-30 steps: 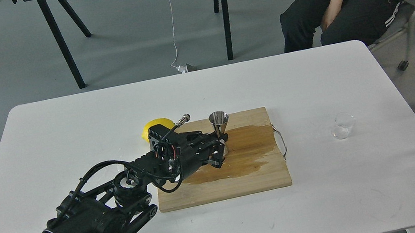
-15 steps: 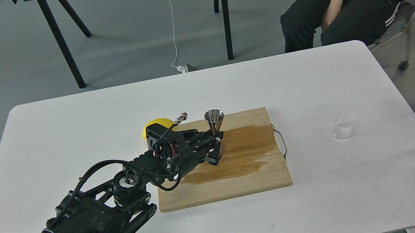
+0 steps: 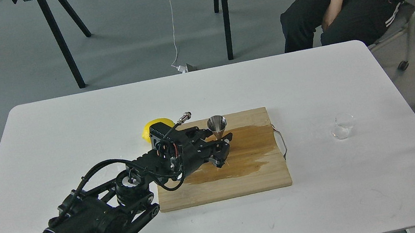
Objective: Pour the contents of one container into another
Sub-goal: 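Lower the jigger onto the wooden board and open the left gripper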
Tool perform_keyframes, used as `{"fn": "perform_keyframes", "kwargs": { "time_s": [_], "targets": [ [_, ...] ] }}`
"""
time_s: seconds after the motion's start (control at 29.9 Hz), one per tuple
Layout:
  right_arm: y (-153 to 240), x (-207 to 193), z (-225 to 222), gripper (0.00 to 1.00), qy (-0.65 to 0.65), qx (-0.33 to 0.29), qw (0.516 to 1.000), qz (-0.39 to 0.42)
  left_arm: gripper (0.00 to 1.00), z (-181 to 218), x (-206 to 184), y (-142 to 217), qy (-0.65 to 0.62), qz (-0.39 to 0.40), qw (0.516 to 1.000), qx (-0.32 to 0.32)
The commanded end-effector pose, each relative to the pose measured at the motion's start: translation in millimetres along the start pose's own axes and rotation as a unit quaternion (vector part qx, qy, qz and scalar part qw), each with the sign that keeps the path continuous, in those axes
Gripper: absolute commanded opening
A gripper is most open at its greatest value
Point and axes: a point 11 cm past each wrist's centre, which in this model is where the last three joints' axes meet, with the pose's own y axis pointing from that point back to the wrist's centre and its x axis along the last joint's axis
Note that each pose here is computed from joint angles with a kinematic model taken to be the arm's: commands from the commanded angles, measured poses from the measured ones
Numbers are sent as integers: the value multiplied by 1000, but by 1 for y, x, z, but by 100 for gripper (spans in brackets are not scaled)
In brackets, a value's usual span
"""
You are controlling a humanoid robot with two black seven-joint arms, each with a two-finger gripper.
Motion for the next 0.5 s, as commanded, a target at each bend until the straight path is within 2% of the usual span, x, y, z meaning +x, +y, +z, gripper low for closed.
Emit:
{"fn": "perform_keyframes", "kwargs": {
  "time_s": [0.0, 0.13, 0.47],
  "targets": [
    [-1, -1, -1, 100, 0, 0, 1000, -1, 64, 4, 0, 1, 1, 3, 1000, -11],
    [-3, -5, -1, 100, -1, 1, 1000, -5, 66, 4, 0, 6, -1, 2, 1000, -29],
    [-3, -4, -1, 100, 0, 1, 1000, -5, 68, -33, -4, 29, -15, -6, 1000, 6]
  ]
}}
